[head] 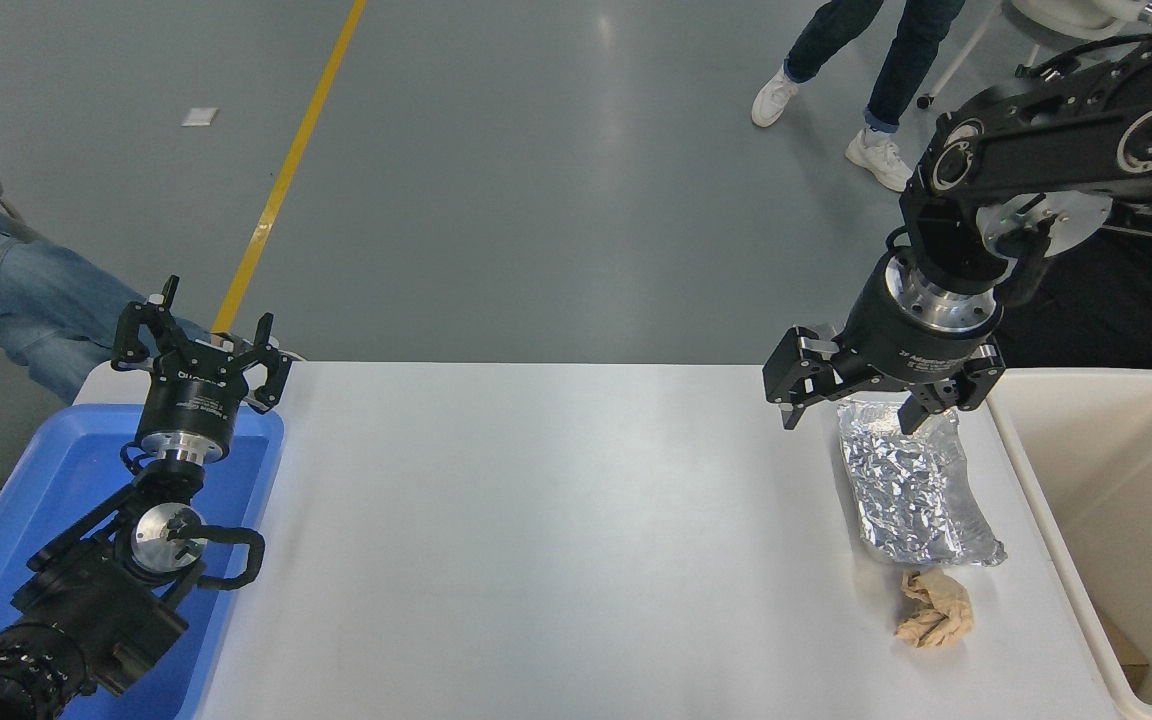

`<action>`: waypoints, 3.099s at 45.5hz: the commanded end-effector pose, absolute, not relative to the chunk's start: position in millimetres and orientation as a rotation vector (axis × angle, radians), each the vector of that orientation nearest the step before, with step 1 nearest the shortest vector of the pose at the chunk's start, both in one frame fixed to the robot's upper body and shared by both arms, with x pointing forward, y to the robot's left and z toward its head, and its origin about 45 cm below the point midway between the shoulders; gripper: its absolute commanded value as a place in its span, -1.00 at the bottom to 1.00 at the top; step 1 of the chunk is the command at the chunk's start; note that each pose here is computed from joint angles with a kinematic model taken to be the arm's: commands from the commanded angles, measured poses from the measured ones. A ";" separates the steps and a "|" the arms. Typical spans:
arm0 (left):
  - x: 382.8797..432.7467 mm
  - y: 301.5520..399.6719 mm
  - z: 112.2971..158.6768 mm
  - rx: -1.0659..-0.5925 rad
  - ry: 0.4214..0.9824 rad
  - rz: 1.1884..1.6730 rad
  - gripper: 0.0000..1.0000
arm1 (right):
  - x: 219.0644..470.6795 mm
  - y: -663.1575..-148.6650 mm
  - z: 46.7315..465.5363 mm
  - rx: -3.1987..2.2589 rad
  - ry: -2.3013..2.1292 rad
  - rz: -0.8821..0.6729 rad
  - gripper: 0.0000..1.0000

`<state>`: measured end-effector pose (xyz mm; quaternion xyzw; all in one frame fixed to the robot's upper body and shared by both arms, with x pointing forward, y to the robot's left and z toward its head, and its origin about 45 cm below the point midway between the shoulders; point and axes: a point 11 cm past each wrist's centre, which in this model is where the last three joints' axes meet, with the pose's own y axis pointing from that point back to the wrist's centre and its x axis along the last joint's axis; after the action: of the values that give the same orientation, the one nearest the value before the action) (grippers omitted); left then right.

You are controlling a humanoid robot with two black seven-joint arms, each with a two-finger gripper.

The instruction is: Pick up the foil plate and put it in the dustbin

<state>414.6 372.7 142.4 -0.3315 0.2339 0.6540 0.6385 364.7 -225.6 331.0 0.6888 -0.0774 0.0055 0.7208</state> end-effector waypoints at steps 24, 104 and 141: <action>414.5 373.0 142.4 -0.757 0.534 1.493 0.98 | 400.8 -294.8 298.3 1.368 -0.417 0.032 1.00; 414.5 373.0 142.4 -0.757 0.534 1.493 0.98 | 367.5 -403.7 60.9 1.020 -0.602 0.251 0.97; 414.5 373.0 142.4 -0.757 0.534 1.493 0.98 | 356.7 -396.3 43.2 1.091 -0.668 0.301 -0.27</action>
<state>414.6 373.0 142.5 -0.3316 0.2338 0.6542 0.6383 356.0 -400.4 45.2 0.4969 -0.3015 0.1267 0.8038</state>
